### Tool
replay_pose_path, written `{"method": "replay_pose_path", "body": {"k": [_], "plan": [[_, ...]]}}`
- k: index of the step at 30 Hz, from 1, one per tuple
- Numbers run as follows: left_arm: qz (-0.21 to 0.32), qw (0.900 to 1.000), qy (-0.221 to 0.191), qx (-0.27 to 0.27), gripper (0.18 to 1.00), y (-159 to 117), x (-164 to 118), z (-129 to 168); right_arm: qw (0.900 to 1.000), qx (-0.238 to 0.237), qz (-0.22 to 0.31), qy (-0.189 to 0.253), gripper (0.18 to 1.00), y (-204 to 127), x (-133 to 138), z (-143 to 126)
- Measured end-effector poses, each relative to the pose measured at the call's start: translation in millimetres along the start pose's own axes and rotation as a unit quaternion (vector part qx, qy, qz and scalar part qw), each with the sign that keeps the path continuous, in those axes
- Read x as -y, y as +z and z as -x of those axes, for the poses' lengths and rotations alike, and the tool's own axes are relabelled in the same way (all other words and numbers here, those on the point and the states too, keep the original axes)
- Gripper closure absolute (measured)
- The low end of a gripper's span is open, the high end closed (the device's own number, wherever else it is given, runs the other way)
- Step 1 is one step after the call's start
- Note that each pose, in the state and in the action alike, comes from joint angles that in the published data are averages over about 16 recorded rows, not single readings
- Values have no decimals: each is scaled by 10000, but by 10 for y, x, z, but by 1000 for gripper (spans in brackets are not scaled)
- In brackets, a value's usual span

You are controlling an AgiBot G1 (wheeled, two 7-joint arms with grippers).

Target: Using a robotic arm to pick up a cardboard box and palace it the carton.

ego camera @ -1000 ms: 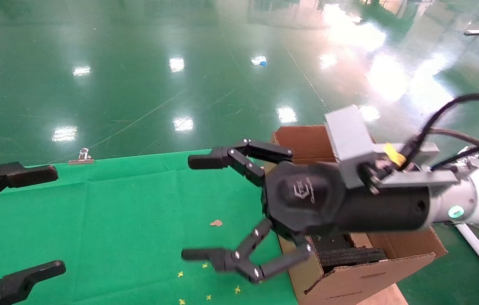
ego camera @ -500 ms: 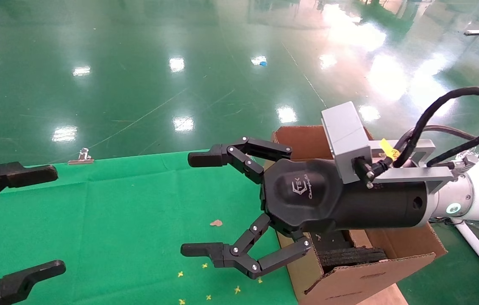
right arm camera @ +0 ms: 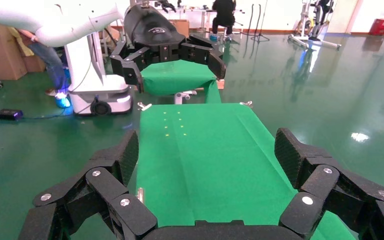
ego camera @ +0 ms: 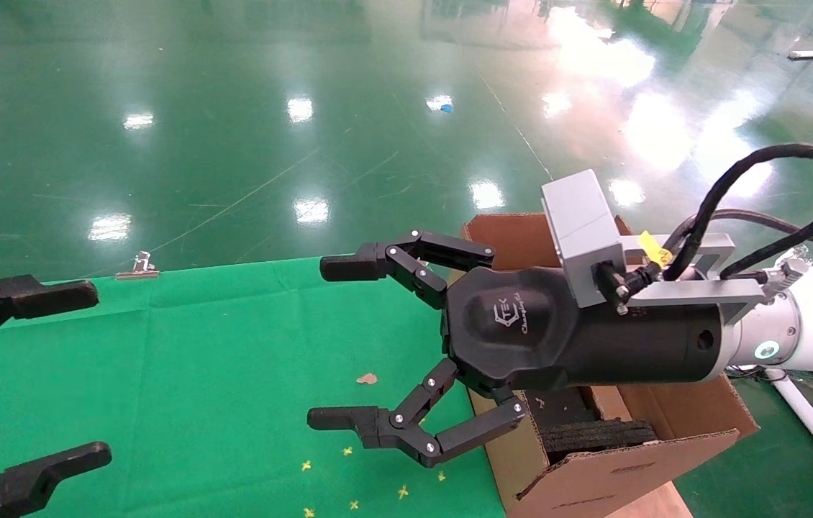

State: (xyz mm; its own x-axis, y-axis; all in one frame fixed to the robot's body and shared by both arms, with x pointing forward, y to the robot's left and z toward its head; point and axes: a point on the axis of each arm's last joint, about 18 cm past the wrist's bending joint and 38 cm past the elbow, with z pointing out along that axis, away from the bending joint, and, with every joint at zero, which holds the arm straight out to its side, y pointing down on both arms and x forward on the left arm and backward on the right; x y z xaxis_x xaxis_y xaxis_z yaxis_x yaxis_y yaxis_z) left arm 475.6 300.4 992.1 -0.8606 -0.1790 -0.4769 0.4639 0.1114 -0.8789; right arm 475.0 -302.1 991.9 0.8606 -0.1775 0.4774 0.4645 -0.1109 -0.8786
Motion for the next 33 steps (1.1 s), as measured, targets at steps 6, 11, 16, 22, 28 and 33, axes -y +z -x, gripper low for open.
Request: {"method": "replay_pose_path", "body": {"k": [6, 11, 16, 22, 28, 33], "plan": [[0, 10000, 0, 0, 184, 0, 0, 0, 10000, -3, 7, 3, 178, 0, 0, -4], [0, 10000, 0, -1, 184, 0, 0, 0, 10000, -5, 10, 5, 178, 0, -1, -6], [0, 10000, 0, -1, 184, 0, 0, 0, 10000, -6, 12, 7, 178, 0, -1, -8], [0, 10000, 0, -1, 184, 0, 0, 0, 10000, -8, 15, 9, 178, 1, -2, -9], [0, 10000, 0, -1, 184, 0, 0, 0, 10000, -10, 16, 11, 178, 0, -3, -11], [0, 10000, 0, -1, 184, 0, 0, 0, 10000, -11, 17, 11, 178, 0, -3, -12]]}}
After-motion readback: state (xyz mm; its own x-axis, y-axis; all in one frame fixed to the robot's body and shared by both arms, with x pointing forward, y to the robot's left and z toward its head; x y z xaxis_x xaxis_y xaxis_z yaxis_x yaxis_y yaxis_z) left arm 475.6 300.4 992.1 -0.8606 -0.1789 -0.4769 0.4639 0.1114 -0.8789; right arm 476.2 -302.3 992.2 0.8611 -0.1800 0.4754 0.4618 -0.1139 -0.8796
